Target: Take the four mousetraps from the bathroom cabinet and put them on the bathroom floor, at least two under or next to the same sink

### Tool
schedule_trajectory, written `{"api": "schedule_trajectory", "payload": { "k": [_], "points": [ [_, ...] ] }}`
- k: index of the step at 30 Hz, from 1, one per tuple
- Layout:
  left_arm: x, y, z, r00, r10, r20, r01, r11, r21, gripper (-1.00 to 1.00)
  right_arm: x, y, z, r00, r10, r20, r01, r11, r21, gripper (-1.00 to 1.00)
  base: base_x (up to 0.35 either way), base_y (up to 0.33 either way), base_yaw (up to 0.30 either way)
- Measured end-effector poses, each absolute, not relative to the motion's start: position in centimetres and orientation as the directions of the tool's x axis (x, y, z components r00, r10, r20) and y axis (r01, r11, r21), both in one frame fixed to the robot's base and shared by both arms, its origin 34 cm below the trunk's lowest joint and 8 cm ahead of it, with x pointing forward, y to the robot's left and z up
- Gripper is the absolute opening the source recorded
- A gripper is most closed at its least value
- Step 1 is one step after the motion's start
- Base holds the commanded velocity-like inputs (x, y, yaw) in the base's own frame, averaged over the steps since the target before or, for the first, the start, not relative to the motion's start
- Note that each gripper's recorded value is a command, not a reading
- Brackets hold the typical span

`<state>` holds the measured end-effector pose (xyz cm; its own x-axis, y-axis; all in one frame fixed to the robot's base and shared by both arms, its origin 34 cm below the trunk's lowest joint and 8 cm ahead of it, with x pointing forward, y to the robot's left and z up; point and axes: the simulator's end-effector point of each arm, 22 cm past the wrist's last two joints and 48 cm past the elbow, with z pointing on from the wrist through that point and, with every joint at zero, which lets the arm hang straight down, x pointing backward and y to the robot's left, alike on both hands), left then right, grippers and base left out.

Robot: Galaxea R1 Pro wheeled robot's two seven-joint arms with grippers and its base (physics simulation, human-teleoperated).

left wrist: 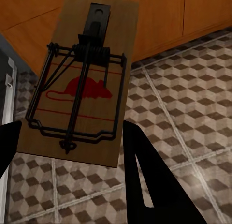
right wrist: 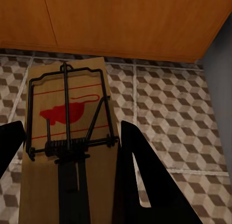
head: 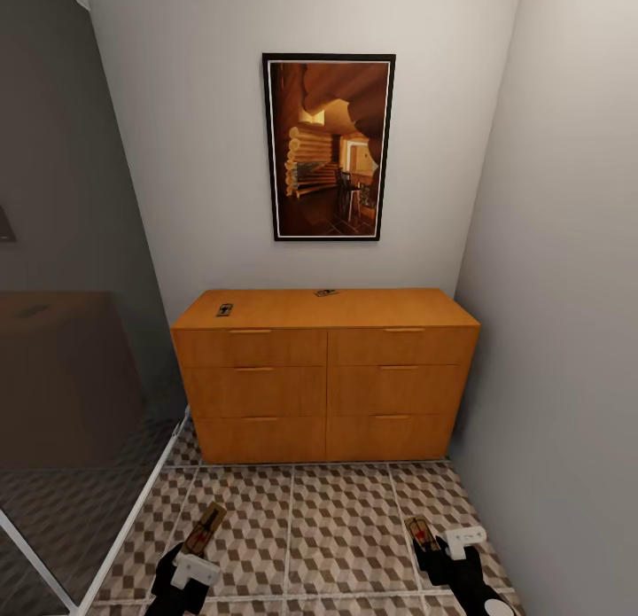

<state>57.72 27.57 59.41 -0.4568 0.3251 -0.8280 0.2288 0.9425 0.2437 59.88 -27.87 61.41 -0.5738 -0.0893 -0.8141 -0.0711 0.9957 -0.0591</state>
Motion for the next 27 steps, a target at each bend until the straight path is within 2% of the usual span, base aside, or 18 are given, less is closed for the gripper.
{"api": "schedule_trajectory", "payload": {
  "k": [7, 27],
  "points": [
    [57.69, 27.58, 59.37, -0.458, 0.325, -0.828, 0.229, 0.943, 0.243, -1.00, 59.86, -27.88, 61.34, -0.575, -0.088, -0.813, -0.067, 0.996, -0.060, -1.00, 0.000, 0.000, 0.053],
    [57.38, 27.75, 58.76, -0.473, 0.317, -0.822, 0.222, 0.946, 0.237, -1.00, 59.51, -28.21, 60.65, -0.588, -0.087, -0.804, -0.057, 0.996, -0.066, -1.00, 0.000, 0.000, 0.241]
  ]
}}
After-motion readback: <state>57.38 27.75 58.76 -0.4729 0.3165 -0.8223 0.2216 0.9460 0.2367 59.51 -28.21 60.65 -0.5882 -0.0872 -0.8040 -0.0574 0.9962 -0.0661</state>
